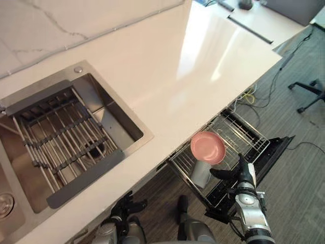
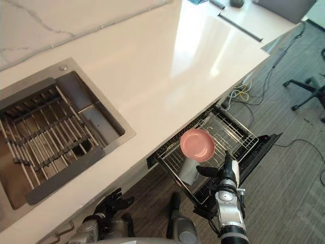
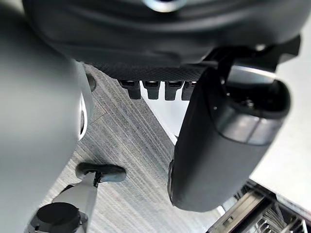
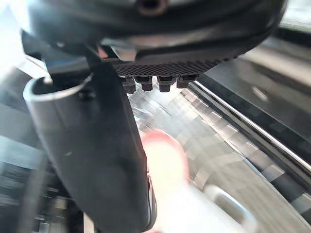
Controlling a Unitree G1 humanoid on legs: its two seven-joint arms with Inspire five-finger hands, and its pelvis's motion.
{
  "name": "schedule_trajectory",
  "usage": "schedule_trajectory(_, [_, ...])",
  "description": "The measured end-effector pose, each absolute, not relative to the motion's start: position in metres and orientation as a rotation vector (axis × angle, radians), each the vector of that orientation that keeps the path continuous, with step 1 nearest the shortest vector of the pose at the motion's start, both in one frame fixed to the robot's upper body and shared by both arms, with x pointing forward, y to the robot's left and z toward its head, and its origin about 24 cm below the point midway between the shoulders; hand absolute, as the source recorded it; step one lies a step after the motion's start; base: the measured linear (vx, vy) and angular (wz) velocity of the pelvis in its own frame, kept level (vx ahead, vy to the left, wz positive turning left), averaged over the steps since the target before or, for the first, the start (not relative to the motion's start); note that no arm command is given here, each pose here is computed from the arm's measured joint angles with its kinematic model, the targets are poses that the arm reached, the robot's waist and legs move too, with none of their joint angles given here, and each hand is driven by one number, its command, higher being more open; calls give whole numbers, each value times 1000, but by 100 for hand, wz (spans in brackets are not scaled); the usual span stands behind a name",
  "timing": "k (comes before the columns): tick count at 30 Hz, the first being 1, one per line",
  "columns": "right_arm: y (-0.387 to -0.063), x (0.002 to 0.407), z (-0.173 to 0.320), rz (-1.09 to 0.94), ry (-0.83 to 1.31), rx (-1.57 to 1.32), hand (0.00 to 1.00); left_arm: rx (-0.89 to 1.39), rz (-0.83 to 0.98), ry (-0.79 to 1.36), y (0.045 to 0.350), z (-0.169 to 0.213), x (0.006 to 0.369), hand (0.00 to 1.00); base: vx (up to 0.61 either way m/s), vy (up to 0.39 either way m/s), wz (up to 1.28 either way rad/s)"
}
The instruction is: Walk over to the sink, pick up the cup, carry it to the dishwasher, place the cup inside the dishwasher, then close the dishwasher door
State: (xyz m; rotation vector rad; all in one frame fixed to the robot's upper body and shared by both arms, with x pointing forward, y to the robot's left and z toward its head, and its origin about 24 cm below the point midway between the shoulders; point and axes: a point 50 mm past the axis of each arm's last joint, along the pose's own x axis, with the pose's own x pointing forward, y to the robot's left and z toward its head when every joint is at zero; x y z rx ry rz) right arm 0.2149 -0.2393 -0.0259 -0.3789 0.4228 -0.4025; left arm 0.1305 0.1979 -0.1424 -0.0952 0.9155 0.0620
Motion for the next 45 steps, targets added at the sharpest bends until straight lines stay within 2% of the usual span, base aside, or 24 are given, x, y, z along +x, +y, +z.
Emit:
schedule_trajectory(10, [-239, 217, 24, -346, 147, -385, 100, -109, 104, 985, 207, -150, 103, 100, -9, 12, -9])
schedule_trajectory(18, [-293, 186, 28, -604, 150, -256, 100, -171, 139, 1022, 204, -156, 89, 100, -37, -19, -10])
schedule_trajectory(23, [-308, 155, 12, -721, 182, -98, 100, -202, 173, 1035, 202, -158, 82, 100, -29, -21, -14])
schedule_trajectory(28, [-295, 136, -6, -706, 157, 149, 100, -238, 211, 1042, 200, -159, 76, 100, -35, -28, -15])
schedule_trajectory(33, [-280, 122, -35, -602, 175, 456, 100, -239, 199, 1042, 196, -159, 72, 100, -19, -29, -2])
schedule_trajectory(40, [-265, 109, -70, -610, 288, 572, 100, -238, 174, 1041, 191, -159, 73, 100, -5, -16, 5])
schedule_trajectory(45, [-263, 102, -85, -744, 375, 557, 100, -239, 152, 1037, 188, -159, 75, 100, -8, -15, 5])
